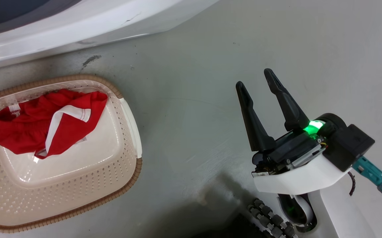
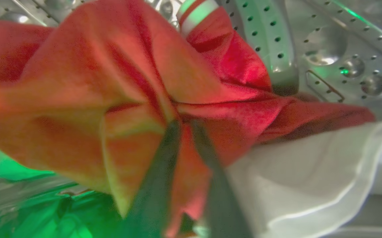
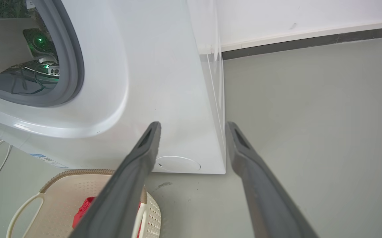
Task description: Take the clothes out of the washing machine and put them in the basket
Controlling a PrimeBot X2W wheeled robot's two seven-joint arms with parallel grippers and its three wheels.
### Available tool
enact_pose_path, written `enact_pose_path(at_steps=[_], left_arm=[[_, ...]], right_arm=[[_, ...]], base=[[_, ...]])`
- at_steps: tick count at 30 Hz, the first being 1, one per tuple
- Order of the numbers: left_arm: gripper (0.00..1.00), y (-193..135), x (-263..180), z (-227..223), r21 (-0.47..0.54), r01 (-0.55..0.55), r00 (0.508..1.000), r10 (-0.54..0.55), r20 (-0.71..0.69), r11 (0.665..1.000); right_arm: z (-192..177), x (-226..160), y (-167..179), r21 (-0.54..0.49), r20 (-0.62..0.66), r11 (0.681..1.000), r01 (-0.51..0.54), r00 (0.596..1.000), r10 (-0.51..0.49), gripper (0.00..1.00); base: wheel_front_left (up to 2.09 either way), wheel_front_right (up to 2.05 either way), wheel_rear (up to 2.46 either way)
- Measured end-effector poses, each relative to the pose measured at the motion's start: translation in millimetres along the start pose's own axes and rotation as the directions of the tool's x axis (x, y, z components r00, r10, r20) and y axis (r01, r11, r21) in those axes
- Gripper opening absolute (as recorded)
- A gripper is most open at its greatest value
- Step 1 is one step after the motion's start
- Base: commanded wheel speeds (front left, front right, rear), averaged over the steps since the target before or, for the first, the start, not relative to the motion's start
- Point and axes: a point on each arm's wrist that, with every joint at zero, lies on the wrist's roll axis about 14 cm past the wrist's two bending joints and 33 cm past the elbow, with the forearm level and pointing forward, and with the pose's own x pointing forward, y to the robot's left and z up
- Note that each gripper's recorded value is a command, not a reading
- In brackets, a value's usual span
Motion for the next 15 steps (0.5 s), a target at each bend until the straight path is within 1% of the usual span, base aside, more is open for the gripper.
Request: enact_pose_path(at_steps=[3, 8, 11, 15], left_arm=[[0.0, 3.1, -4.3, 6.0, -0.014, -0.019, 0.999, 0.019, 0.033, 1.0], [0.0, 9.2, -23.1, 34.6, -0.017, -0.047, 0.978, 0.049, 0.203, 0.999], [0.0, 10.5, -38.0, 46.2, -0.014, -0.062, 0.947, 0.063, 0.314, 0.998], [0.0, 6.3, -65.6, 61.8, -0.023, -0.054, 0.88, 0.059, 0.471, 0.998]], right_arm=[[5.4, 0.4, -0.1, 0.002, 0.014, 1.0, 0.0, 1.0, 0.0, 1.0], [12.9, -0.4, 0.0, -0.004, 0.033, 1.0, 0.0, 0.999, 0.0, 1.0], [21.3, -1.0, 0.4, -0.013, 0.054, 1.0, -0.001, 0.999, 0.002, 1.0], [35.0, -2.0, 1.4, -0.032, 0.089, 0.999, -0.003, 0.996, 0.006, 1.0]], base=[[0.0, 0.0, 0.0], [0.0, 0.0, 0.0], [0.0, 0.0, 0.0], [0.0, 0.0, 0.0]])
